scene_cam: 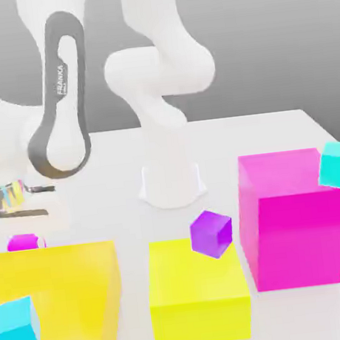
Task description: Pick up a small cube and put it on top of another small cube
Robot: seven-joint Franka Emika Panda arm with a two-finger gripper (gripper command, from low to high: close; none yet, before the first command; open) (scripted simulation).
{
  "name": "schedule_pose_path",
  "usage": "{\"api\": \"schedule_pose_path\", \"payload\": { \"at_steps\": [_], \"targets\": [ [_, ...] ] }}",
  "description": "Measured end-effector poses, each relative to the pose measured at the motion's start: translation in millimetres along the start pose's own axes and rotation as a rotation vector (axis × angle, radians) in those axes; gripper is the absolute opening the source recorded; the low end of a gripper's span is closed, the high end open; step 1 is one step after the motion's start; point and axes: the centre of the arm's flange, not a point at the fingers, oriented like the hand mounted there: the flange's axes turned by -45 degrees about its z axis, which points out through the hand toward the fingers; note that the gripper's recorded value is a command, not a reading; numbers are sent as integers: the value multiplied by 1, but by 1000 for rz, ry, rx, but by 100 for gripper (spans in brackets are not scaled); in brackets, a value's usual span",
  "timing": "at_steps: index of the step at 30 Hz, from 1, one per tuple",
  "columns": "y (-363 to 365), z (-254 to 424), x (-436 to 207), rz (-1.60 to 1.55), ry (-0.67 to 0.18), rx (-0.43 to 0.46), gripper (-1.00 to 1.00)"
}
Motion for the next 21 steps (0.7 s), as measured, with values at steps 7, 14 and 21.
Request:
{"api": "schedule_pose_path", "payload": {
  "at_steps": [7, 14, 21],
  "targets": [
    [53, -22, 36, 141, -100, -105, -100],
    [-3, -100, 165, 205, -37, -81, -100],
    [-102, -129, 240, 174, 33, 32, -100]
  ]
}}
